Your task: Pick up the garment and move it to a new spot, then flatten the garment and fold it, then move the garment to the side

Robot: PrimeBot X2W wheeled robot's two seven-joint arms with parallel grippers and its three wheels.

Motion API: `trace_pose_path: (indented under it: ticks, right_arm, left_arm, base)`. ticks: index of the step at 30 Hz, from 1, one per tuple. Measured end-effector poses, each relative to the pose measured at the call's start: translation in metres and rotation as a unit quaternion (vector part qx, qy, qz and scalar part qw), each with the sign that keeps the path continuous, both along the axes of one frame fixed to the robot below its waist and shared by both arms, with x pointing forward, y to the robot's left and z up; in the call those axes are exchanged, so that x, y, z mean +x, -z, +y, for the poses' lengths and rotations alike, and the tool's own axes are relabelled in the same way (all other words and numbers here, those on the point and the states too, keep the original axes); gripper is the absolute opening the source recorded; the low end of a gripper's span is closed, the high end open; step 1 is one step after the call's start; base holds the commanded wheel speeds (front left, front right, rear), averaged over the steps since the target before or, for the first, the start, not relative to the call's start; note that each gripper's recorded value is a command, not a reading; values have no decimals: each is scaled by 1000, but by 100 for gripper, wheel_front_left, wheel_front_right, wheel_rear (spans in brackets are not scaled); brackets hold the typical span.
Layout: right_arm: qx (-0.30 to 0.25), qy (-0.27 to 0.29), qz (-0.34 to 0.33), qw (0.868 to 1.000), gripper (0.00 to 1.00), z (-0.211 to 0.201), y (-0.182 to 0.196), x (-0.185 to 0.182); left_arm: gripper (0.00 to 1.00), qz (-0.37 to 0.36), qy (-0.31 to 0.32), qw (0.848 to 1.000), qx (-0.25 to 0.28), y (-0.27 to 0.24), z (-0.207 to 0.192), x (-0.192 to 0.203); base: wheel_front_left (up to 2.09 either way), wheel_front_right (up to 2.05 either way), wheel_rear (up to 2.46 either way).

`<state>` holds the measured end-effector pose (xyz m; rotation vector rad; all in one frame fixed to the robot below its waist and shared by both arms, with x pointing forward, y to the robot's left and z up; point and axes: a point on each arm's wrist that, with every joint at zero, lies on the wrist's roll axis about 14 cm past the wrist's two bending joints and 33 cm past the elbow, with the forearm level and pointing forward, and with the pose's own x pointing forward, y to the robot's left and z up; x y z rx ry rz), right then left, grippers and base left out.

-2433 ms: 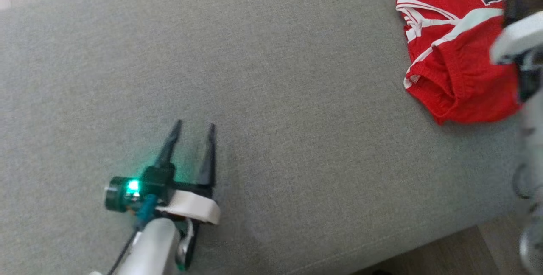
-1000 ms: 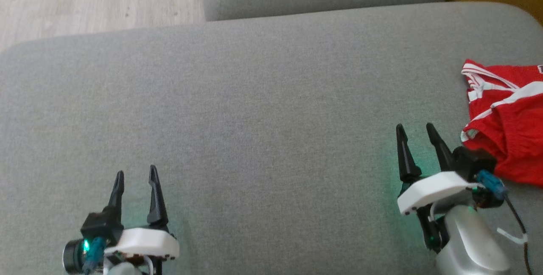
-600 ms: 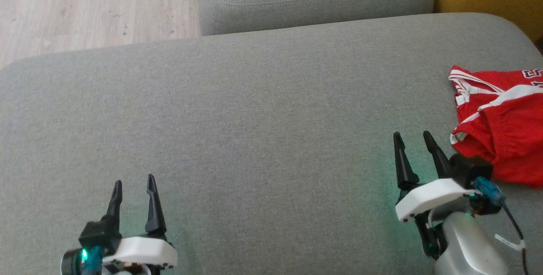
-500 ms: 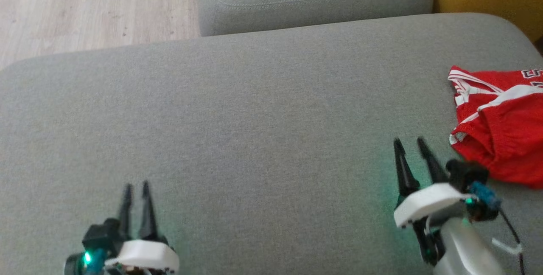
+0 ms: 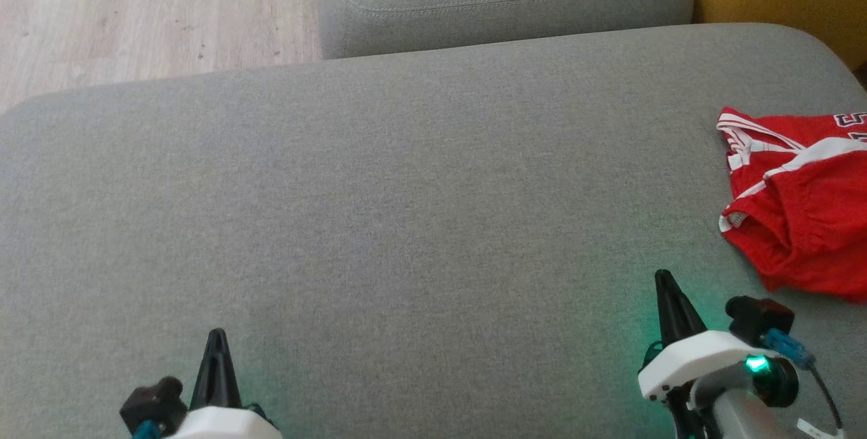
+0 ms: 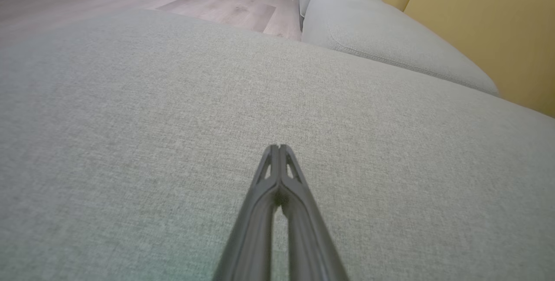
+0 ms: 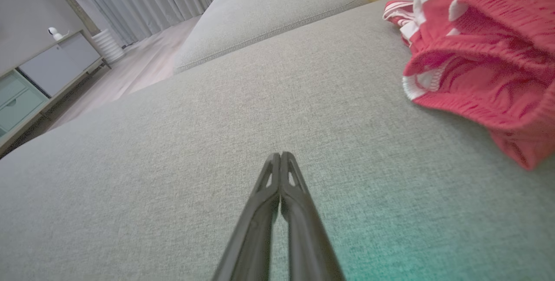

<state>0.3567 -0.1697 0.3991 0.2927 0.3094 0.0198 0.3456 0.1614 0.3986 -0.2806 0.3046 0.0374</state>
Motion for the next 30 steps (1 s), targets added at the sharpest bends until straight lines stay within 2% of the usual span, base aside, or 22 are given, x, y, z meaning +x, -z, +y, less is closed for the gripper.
trace_pose_path:
  ticks: [15, 30]
  right_arm:
    - [71, 38, -9, 997, 0, -6, -11, 7]
    - [150, 74, -16, 986, 0, -13, -21, 12]
  left_arm:
    - [0, 4, -35, 997, -75, -3, 7, 2]
    - [0, 4, -60, 986, -155, -10, 9, 6]
  base:
    - [0, 0, 0]
    - [0, 0, 0]
